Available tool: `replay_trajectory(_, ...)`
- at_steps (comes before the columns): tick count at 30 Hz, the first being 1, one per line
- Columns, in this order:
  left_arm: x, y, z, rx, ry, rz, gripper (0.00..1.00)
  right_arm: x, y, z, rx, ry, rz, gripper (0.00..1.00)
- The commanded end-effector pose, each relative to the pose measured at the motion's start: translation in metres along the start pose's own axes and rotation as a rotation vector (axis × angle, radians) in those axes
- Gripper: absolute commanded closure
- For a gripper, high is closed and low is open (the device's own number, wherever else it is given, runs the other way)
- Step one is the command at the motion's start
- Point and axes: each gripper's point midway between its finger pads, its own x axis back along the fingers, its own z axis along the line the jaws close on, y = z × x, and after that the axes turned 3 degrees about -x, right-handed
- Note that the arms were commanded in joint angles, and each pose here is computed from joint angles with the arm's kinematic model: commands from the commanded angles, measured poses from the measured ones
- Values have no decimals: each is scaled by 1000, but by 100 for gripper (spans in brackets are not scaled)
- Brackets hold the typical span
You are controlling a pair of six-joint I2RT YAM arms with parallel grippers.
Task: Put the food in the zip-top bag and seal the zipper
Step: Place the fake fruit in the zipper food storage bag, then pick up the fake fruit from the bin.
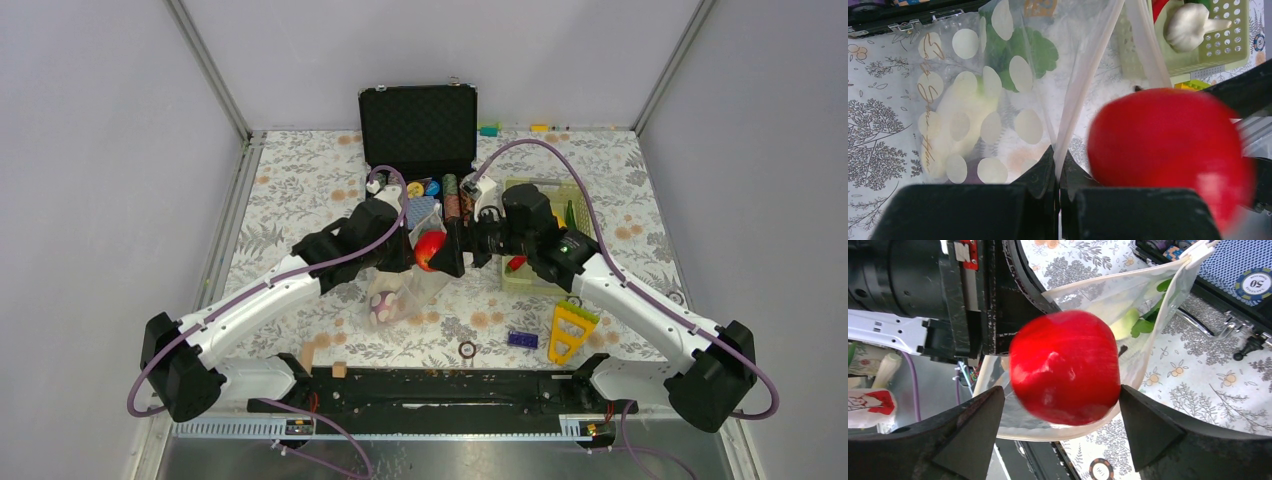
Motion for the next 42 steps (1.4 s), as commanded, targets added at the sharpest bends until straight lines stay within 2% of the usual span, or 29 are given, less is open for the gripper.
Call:
replay_trajectory(1, 11, 15, -9, 2, -47, -59, 100, 5, 13, 4, 47, -21, -30, 2)
replay_trajectory(13, 14, 16, -12, 3, -67, -67, 100, 14, 22, 8, 54, -37, -44, 0)
replay_trajectory(20, 15, 16, -11, 2, -67, -72, 100, 32, 40, -39, -26, -334, -151, 0)
replay_trajectory(25, 14, 15, -12, 2, -70, -70, 100, 50, 49, -62, -74, -430, -196, 0)
replay_trajectory(29, 13, 15, -12, 0, -69, -66, 100, 67, 49, -97, -147, -534, -207, 0)
replay_trajectory(34, 13, 15, -13, -2, -73, -67, 100, 92, 47, -155, -155, -700, -164, 0)
replay_trajectory(37, 13, 15, -12, -3, -73, -67, 100, 99, 47, -187, -109, -770, -88, 0)
replay_trajectory(42, 13, 13, -14, -5, -84, -57, 100, 115, 33, -250, -166, -933, 77, 0)
